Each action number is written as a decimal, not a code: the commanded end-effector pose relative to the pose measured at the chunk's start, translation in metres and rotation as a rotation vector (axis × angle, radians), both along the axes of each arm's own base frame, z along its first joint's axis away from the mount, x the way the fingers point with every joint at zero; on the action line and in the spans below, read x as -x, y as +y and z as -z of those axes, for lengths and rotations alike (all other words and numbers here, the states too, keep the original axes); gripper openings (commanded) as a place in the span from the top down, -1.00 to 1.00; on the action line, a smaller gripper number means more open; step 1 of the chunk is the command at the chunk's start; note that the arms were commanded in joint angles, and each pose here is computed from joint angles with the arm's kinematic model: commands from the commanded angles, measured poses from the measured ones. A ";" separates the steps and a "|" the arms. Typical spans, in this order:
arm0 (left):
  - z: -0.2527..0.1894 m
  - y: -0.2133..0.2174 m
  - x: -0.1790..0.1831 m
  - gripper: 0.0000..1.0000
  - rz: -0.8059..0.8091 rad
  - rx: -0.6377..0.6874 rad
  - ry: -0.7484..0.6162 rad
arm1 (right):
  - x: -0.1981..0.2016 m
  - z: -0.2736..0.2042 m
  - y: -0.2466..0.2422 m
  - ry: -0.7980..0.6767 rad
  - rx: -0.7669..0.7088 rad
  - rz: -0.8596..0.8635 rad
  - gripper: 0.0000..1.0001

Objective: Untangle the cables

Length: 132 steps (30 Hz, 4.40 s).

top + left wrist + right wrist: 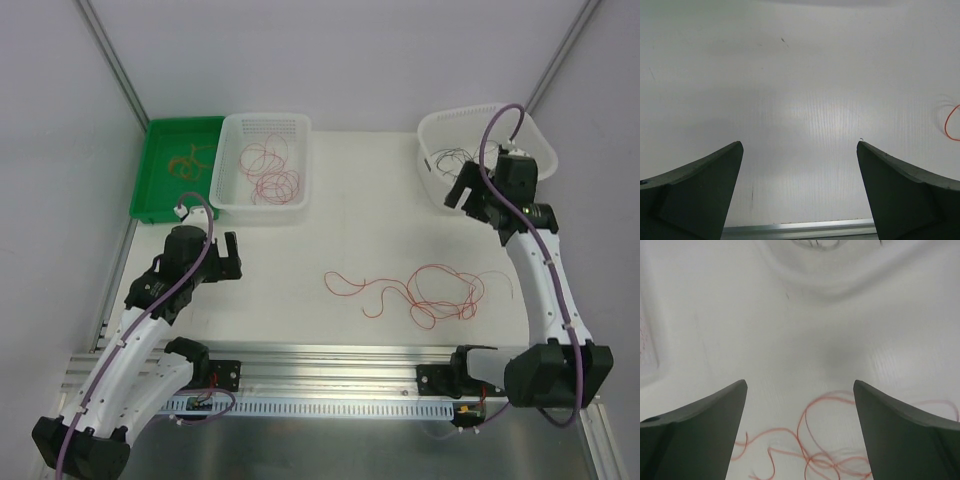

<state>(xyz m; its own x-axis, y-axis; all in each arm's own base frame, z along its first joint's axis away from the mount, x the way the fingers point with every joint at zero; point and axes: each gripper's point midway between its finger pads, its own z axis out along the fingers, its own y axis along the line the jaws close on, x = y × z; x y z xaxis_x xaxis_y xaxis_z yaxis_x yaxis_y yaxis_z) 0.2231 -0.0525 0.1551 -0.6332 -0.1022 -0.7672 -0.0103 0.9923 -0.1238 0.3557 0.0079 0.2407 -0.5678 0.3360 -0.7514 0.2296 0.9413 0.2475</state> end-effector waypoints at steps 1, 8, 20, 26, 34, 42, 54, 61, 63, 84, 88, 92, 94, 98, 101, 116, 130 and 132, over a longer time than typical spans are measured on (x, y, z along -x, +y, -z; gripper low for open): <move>-0.003 -0.009 -0.003 -0.98 0.057 0.021 -0.009 | 0.052 0.047 0.007 0.128 -0.095 0.057 -0.87; -0.002 -0.010 -0.004 -0.98 0.063 0.020 -0.004 | 0.134 0.138 0.019 0.270 -0.219 0.145 -0.86; -0.002 -0.010 -0.004 -0.98 0.067 0.021 -0.004 | 0.167 0.215 0.015 0.380 -0.252 0.279 -0.47; -0.002 -0.010 -0.004 -0.98 0.065 0.020 -0.004 | 0.152 0.220 0.028 0.385 -0.226 0.203 -0.03; -0.002 -0.011 -0.004 -0.98 0.068 0.022 -0.002 | 0.139 0.221 0.102 0.421 -0.108 -0.060 0.81; -0.002 -0.011 -0.004 -0.99 0.070 0.023 -0.006 | 0.155 0.199 0.256 0.397 0.052 -0.568 0.98; -0.003 -0.016 -0.002 -0.98 0.098 0.043 -0.012 | 0.182 0.136 0.349 0.295 0.123 -0.898 0.24; 0.006 -0.050 0.004 -0.98 0.218 0.169 0.073 | 0.172 0.104 0.296 0.225 0.249 -0.803 -0.02; 0.011 -0.069 0.011 -0.98 0.275 0.255 0.142 | 0.170 0.103 0.287 0.221 0.259 -0.786 -0.01; 0.095 -0.158 0.014 -0.75 0.273 0.201 0.362 | 0.169 0.167 0.268 0.352 0.210 -0.744 0.18; 0.114 -0.163 0.020 -0.61 0.282 0.167 0.411 | 0.172 0.173 0.271 0.367 0.197 -0.757 0.23; 0.126 -0.168 0.023 -0.45 0.289 0.153 0.436 | 0.175 0.179 0.273 0.386 0.192 -0.764 0.29; 0.133 -0.168 0.024 -0.31 0.287 0.132 0.448 | 0.175 0.180 0.272 0.388 0.193 -0.764 0.35; 0.143 -0.164 0.024 -0.07 0.273 0.097 0.459 | 0.176 0.182 0.270 0.393 0.192 -0.759 0.47; 0.147 -0.161 0.022 0.39 0.266 0.074 0.459 | 0.178 0.183 0.267 0.397 0.195 -0.756 0.56; 0.170 -0.144 0.022 1.00 0.222 -0.023 0.486 | 0.171 0.120 0.228 0.262 0.265 -0.700 0.99; 0.185 -0.115 0.030 1.00 0.151 -0.076 0.523 | 0.144 -0.066 0.058 -0.176 0.323 -0.269 0.92; 0.184 -0.110 0.030 1.00 0.136 -0.072 0.525 | 0.145 -0.080 0.042 -0.207 0.316 -0.214 0.88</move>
<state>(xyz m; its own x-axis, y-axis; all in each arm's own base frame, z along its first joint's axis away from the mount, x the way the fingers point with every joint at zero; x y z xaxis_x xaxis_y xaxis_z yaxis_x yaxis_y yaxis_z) 0.2264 -0.2230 0.0109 -0.8767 0.0160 -0.4808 0.1600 0.9522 -0.2601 0.2158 0.0857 0.3092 -0.4464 0.0123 -0.8947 -0.0814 0.9952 0.0543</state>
